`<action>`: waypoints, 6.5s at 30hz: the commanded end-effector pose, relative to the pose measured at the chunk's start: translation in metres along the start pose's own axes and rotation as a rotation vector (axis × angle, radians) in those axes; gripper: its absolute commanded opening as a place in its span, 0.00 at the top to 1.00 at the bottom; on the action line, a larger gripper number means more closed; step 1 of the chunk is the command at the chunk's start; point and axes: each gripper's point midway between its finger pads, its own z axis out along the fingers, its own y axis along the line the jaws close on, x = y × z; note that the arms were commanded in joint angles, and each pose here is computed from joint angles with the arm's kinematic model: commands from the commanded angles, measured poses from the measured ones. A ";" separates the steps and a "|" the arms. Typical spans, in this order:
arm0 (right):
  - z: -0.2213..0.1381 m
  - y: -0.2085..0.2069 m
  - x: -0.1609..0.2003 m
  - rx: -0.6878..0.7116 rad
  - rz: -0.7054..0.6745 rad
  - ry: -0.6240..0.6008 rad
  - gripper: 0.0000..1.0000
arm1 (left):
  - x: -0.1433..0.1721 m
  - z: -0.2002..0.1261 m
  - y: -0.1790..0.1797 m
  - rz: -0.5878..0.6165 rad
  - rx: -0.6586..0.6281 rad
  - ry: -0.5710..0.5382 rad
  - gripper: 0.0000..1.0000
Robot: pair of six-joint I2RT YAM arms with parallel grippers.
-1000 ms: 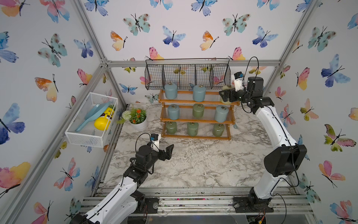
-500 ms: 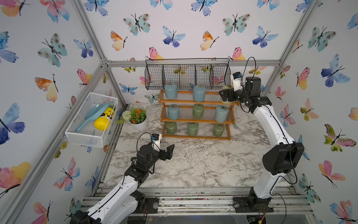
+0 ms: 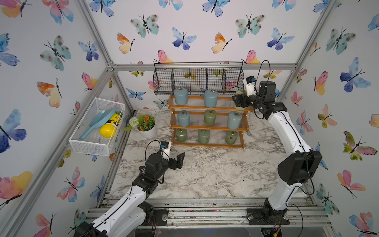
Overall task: Remove the tea canisters from the shelf
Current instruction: Pick up the tea canister from the shelf, then place the tea canister at the center of the board, then pick up the tea canister from the shelf.
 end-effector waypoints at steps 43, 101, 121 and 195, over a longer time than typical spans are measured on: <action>-0.111 0.184 0.069 -0.501 -0.120 -0.126 0.35 | -0.026 -0.007 0.002 0.014 -0.048 -0.018 0.01; -0.075 0.312 0.356 -0.499 -0.184 0.178 0.29 | 0.007 0.008 0.010 -0.014 -0.059 0.041 0.02; -0.079 0.304 0.365 -0.468 -0.189 0.207 0.12 | 0.011 0.006 0.014 -0.001 -0.077 0.042 0.02; -0.125 0.284 0.250 -0.351 -0.115 0.088 0.00 | -0.276 0.084 0.011 0.223 0.024 -0.072 0.02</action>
